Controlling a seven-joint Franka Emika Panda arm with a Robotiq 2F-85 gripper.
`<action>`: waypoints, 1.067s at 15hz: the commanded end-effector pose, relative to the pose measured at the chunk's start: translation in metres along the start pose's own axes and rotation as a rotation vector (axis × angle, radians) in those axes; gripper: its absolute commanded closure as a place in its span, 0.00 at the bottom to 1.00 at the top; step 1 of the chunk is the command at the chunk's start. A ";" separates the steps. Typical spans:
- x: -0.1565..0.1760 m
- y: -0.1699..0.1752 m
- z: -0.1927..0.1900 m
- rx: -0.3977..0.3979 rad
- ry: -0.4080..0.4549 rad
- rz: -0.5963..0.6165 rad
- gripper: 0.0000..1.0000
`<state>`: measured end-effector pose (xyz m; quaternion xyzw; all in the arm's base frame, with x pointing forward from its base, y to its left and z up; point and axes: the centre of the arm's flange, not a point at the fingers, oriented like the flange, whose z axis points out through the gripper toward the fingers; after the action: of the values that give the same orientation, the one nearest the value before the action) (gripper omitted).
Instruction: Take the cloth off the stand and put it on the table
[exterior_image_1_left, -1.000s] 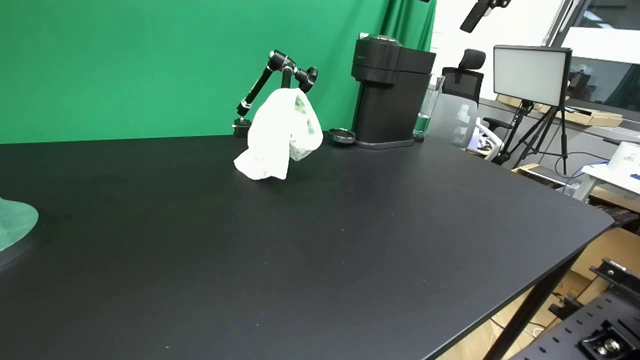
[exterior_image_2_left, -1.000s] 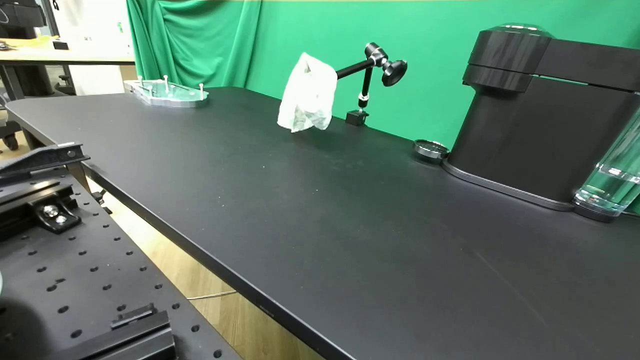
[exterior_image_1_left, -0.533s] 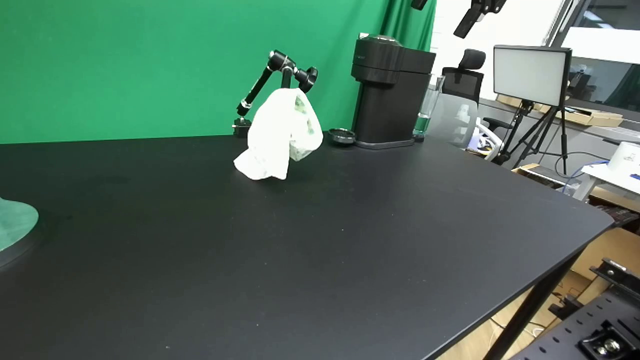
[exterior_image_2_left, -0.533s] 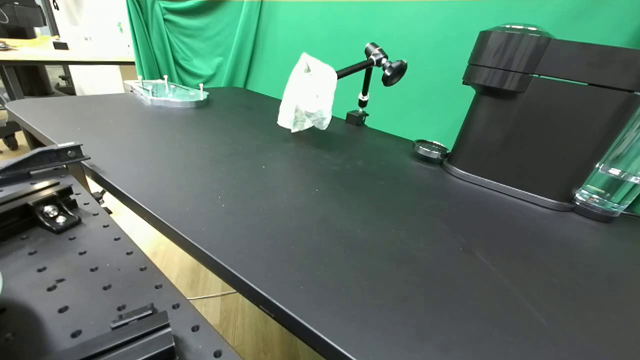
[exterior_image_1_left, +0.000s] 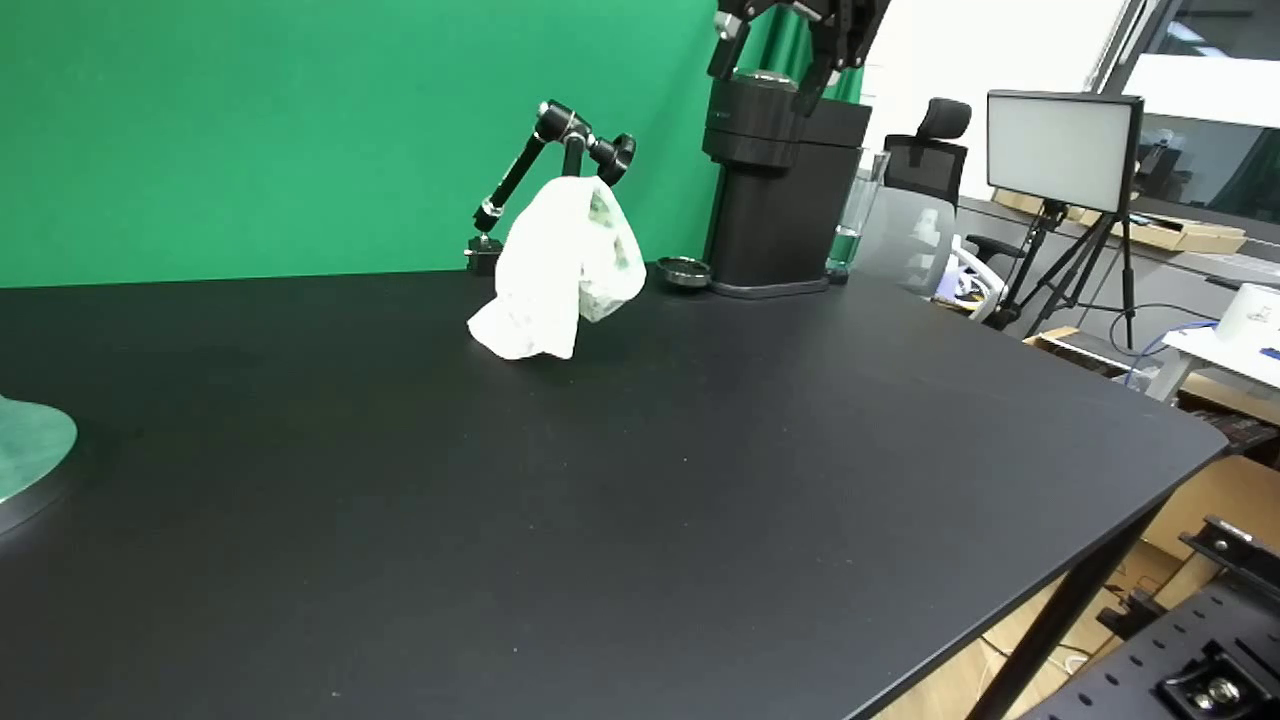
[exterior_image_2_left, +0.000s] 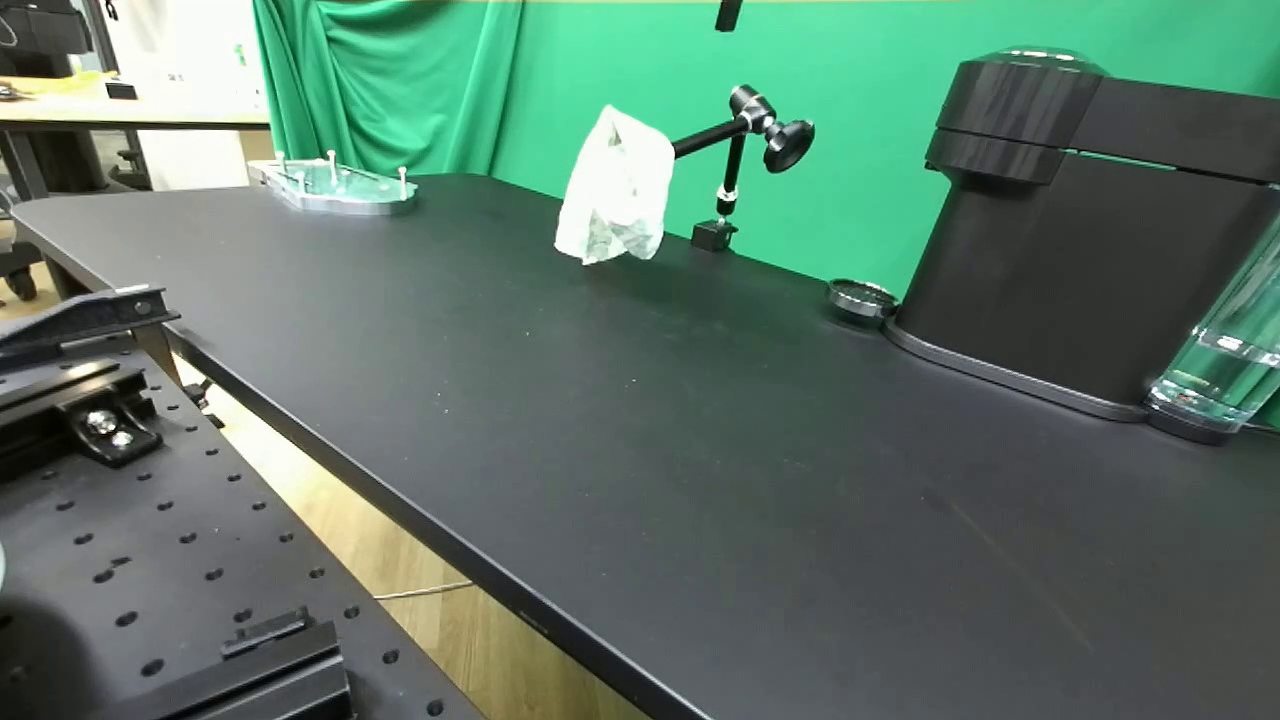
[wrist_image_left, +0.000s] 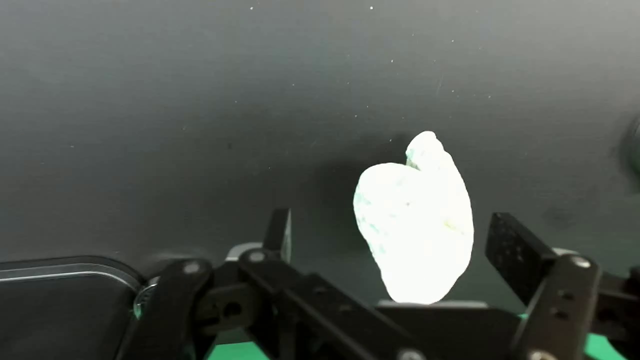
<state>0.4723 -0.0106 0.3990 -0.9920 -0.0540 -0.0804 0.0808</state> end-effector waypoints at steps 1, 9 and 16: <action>0.034 -0.017 0.020 -0.004 -0.064 -0.130 0.00; 0.059 -0.049 0.076 -0.059 -0.115 -0.261 0.00; 0.072 -0.072 0.102 -0.082 -0.069 -0.355 0.00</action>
<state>0.5369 0.0756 0.3241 -0.9742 -0.2184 -0.0505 0.0272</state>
